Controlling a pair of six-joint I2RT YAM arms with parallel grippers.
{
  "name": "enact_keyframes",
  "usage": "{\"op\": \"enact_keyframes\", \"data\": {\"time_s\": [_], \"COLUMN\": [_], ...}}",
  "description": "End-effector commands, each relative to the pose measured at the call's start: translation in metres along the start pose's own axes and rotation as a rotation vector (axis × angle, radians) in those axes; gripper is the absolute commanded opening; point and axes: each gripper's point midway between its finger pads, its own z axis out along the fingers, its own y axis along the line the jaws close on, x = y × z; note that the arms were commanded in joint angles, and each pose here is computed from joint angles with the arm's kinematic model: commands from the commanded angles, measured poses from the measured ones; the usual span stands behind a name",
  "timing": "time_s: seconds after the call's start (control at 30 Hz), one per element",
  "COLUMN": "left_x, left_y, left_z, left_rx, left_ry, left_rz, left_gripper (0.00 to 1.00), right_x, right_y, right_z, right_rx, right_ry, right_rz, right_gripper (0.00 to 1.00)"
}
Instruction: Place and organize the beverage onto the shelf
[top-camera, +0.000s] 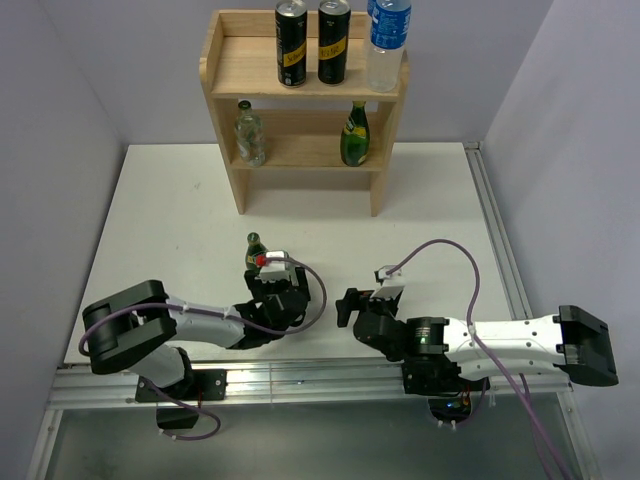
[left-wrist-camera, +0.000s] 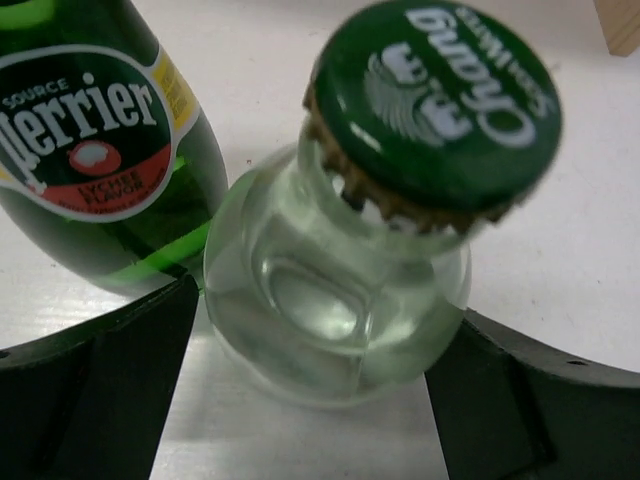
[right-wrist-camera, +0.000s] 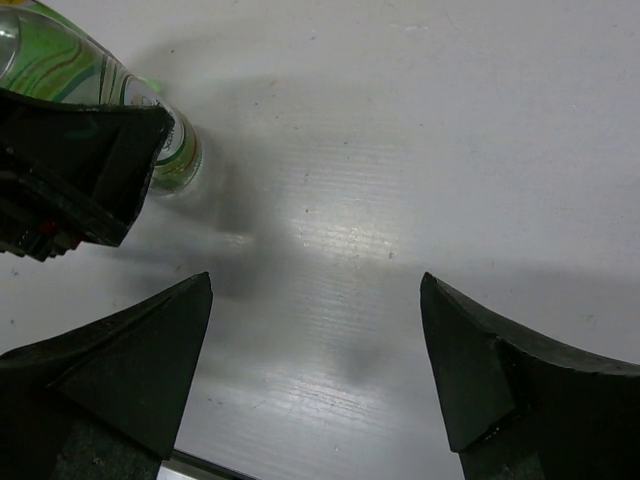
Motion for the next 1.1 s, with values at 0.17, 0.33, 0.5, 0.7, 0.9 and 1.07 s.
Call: {"op": "enact_keyframes", "data": {"time_s": [0.17,0.33,0.5,0.7,0.9,1.07], "left_x": [-0.001,0.0,0.001,-0.003,-0.036,-0.1], "left_y": [-0.012,-0.01,-0.009,-0.001,-0.007,-0.034], "left_z": [0.02,0.028,0.03,0.026,0.012,-0.002], "left_rx": [0.027,0.003,-0.016,-0.047,-0.045,0.015], "left_ry": [-0.014,-0.018,-0.014,-0.014,-0.031,-0.072], "left_rz": [-0.004,-0.002,0.004,0.002,-0.022,-0.006], "left_gripper": [0.93,0.82,0.66,0.05,0.0,0.0], "right_x": [0.0,0.001,0.002,0.002,0.0,-0.002], "right_y": [-0.001,-0.001,-0.002,-0.001,-0.004,-0.004], "right_z": [0.006,0.006,0.007,0.006,0.005,0.004], "right_rx": [0.023,0.025,0.025,0.024,0.022,0.012], "right_ry": [-0.024,-0.024,-0.023,-0.021,-0.03,-0.038], "right_rz": [0.018,0.017,0.017,0.022,0.03,0.043], "right_gripper": [0.91,0.91,0.92,0.91,0.91,0.92]}}
